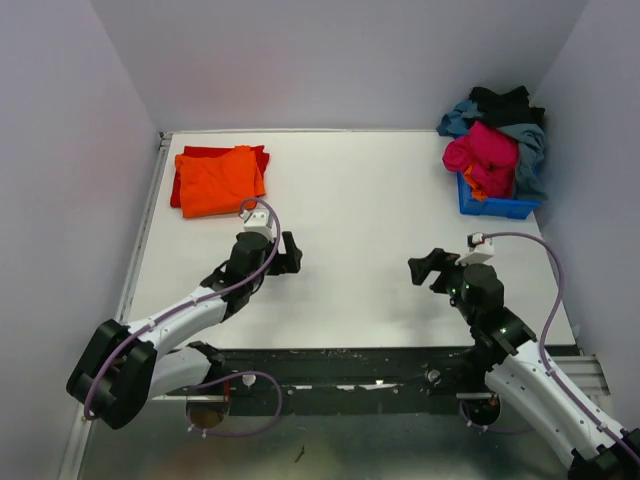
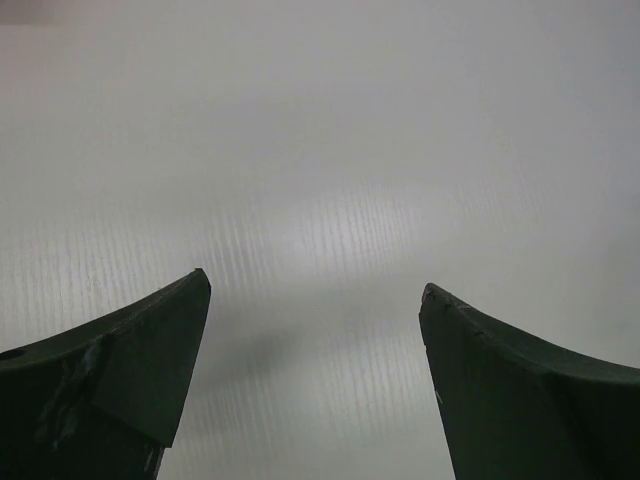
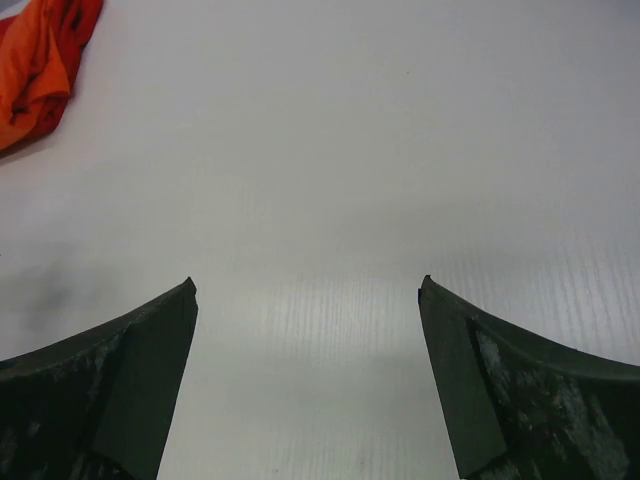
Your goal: Fold and stack the t-shirts
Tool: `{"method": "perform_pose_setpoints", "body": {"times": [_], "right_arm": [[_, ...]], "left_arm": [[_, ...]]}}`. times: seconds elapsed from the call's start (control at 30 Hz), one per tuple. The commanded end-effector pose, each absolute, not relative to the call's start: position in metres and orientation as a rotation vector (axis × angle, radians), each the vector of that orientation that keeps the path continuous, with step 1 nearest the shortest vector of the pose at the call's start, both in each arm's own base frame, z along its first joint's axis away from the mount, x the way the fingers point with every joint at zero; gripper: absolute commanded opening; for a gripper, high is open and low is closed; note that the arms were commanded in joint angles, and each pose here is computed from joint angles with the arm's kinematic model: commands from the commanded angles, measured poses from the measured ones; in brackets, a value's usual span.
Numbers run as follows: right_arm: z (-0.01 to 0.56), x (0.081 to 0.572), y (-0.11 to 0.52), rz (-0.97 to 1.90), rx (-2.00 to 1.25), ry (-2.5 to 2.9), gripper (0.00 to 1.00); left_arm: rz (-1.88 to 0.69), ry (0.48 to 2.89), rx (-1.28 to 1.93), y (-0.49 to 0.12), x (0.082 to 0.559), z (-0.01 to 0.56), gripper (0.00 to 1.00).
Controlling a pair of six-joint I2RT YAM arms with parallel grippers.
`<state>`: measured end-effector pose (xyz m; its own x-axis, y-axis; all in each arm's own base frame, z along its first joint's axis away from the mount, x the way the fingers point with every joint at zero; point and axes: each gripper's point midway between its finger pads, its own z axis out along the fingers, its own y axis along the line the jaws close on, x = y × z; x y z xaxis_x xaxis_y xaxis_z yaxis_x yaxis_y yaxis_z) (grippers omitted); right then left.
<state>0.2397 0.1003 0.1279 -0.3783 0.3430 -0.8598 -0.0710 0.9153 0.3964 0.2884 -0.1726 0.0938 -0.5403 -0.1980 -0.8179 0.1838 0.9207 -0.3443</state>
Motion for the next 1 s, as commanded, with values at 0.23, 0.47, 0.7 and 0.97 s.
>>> {"method": "perform_pose_setpoints", "body": {"times": [0.23,0.47,0.7,0.97], "right_arm": [[0.136,0.244,0.096,0.431,0.234,1.886,1.0],[0.14,0.247,0.083,0.352,0.335,1.921,0.99],[0.189,0.299,0.069,0.109,0.492,2.0,0.95],[0.243,0.386,0.021,-0.037,0.669,1.979,0.84]], "left_arm": [[-0.515,2.057,0.004,-0.179,0.293,0.107,0.99],[-0.529,2.036,0.009,-0.179,0.291,0.111,0.99],[-0.586,2.036,0.032,-0.189,0.288,0.112,0.99],[-0.611,2.06,0.04,-0.194,0.286,0.106,0.99]]}}
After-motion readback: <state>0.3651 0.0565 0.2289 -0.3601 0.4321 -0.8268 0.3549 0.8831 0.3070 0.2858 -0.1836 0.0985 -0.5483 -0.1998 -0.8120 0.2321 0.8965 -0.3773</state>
